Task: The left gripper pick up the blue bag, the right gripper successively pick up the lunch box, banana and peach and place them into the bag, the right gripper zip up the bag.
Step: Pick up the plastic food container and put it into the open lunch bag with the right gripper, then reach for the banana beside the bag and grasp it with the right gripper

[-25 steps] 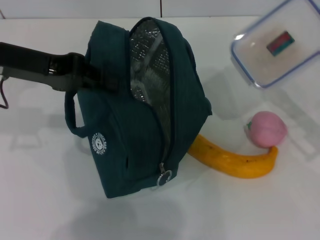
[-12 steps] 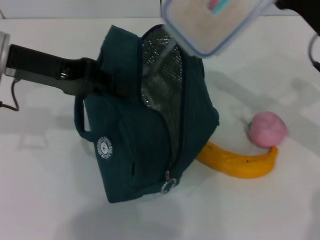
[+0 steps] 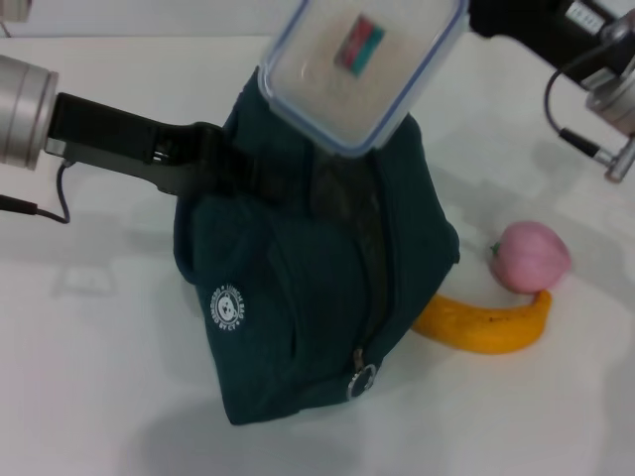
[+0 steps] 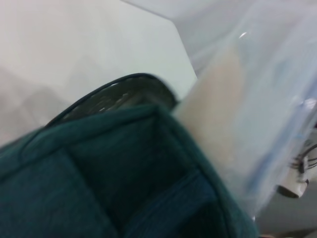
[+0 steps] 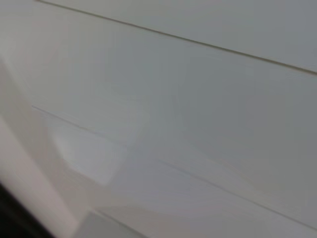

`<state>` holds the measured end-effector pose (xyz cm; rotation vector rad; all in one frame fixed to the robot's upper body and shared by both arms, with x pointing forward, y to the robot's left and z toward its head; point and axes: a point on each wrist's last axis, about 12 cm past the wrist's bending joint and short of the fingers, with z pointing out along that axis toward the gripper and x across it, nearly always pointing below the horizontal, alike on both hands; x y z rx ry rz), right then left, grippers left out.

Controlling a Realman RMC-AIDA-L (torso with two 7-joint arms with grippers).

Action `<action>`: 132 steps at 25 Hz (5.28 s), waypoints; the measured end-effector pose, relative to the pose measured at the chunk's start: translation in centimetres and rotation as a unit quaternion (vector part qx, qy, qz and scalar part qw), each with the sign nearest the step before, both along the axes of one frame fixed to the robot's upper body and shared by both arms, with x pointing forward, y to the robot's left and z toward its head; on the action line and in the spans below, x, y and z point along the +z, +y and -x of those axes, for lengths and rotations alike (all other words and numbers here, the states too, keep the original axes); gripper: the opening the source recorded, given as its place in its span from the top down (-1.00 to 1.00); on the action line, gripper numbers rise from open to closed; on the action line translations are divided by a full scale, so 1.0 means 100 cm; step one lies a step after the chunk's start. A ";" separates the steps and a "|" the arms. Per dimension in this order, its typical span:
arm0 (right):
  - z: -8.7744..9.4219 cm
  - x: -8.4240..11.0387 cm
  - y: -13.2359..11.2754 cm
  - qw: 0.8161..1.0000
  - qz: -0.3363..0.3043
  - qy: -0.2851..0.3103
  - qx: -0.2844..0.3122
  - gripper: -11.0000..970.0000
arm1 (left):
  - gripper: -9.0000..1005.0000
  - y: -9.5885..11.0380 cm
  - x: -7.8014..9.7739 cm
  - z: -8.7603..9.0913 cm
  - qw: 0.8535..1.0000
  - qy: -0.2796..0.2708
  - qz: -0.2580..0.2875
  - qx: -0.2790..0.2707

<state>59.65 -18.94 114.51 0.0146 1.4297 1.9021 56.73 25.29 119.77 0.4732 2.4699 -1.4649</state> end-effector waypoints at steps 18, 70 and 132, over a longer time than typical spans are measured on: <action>-0.004 -0.017 0.009 0.996 0.082 0.024 -0.002 0.67 | 0.91 0.006 0.003 -0.004 1.000 -0.019 -0.005 0.010; 0.005 0.008 -0.049 0.911 0.326 -0.249 0.045 -0.79 | 0.91 0.031 -0.022 0.008 0.999 -0.024 0.009 0.041; 0.004 0.021 0.083 0.535 0.742 -0.174 0.364 -0.76 | 0.91 0.014 -0.020 -0.006 0.999 -0.027 0.025 0.034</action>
